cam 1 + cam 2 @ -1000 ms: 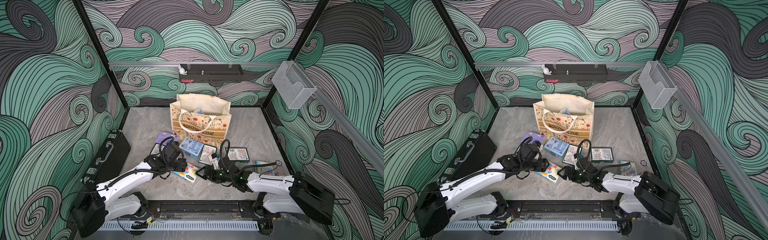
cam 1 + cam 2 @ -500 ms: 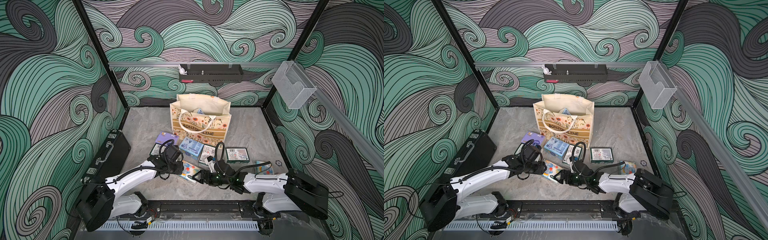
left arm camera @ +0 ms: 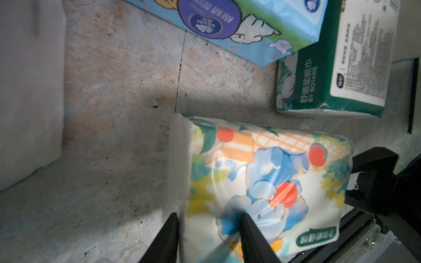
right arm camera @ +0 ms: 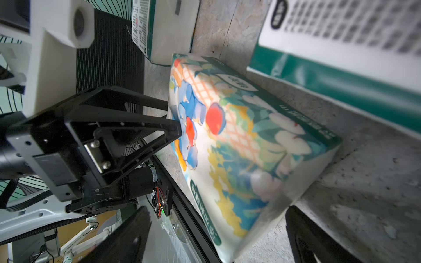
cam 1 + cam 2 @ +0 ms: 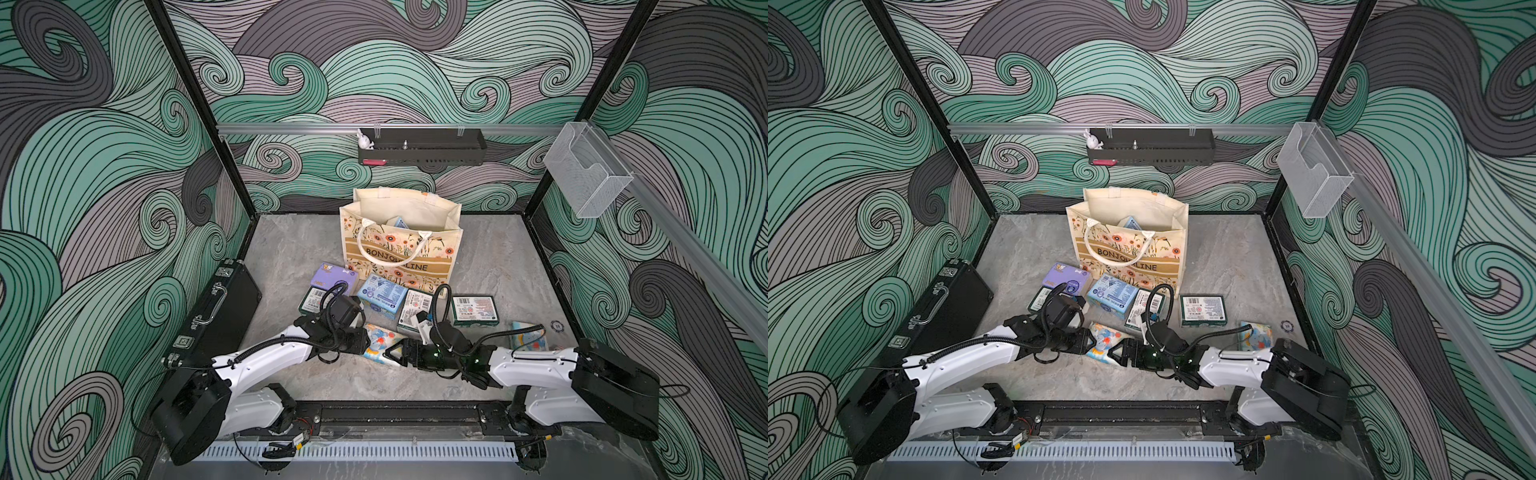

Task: Put tissues into the canvas bag
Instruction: Pick up the pack of facial tissues from the center of the board.

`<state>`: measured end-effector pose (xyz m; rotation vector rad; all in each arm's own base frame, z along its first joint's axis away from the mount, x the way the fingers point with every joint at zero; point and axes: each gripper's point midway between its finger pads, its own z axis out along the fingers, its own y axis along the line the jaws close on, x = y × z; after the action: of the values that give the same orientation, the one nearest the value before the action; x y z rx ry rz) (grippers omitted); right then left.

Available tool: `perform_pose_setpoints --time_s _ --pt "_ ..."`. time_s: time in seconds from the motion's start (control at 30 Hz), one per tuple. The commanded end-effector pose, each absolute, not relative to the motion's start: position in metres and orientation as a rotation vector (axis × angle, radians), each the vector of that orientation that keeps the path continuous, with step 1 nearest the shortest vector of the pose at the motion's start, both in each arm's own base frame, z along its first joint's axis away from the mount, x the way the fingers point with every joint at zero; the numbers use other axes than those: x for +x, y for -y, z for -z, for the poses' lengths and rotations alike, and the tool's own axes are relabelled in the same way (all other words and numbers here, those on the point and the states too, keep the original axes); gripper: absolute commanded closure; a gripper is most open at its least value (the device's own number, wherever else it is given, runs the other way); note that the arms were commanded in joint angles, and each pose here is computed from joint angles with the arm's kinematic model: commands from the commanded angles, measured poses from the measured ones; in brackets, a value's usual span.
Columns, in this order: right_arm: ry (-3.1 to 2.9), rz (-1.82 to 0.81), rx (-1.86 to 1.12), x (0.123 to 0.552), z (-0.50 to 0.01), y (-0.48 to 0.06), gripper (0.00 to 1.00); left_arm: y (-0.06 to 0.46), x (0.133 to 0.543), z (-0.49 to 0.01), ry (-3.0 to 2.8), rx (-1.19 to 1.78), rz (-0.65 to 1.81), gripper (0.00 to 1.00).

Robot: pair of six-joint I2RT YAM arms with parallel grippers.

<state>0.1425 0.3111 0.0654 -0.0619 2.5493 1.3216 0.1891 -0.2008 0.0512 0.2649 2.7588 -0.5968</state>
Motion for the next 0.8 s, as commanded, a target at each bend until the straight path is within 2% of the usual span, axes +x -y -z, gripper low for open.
perform_pose_setpoints --time_s 0.0,0.37,0.47,0.77 --pt "-2.534 -1.244 -0.052 0.146 -0.064 -0.300 0.07 0.187 0.175 -0.033 -2.838 0.243 0.539 0.59" --pt "-2.566 -1.158 -0.044 0.151 -0.057 -0.295 0.07 0.168 0.164 -0.010 -2.921 0.124 0.434 0.67" --pt "-2.567 -1.177 -0.020 0.153 -0.053 -0.297 0.07 0.162 0.162 -0.004 -2.946 0.084 0.391 0.73" --pt "-2.517 -1.306 -0.044 0.163 -0.064 -0.320 0.07 0.156 0.159 0.002 -2.967 0.035 0.365 0.73"
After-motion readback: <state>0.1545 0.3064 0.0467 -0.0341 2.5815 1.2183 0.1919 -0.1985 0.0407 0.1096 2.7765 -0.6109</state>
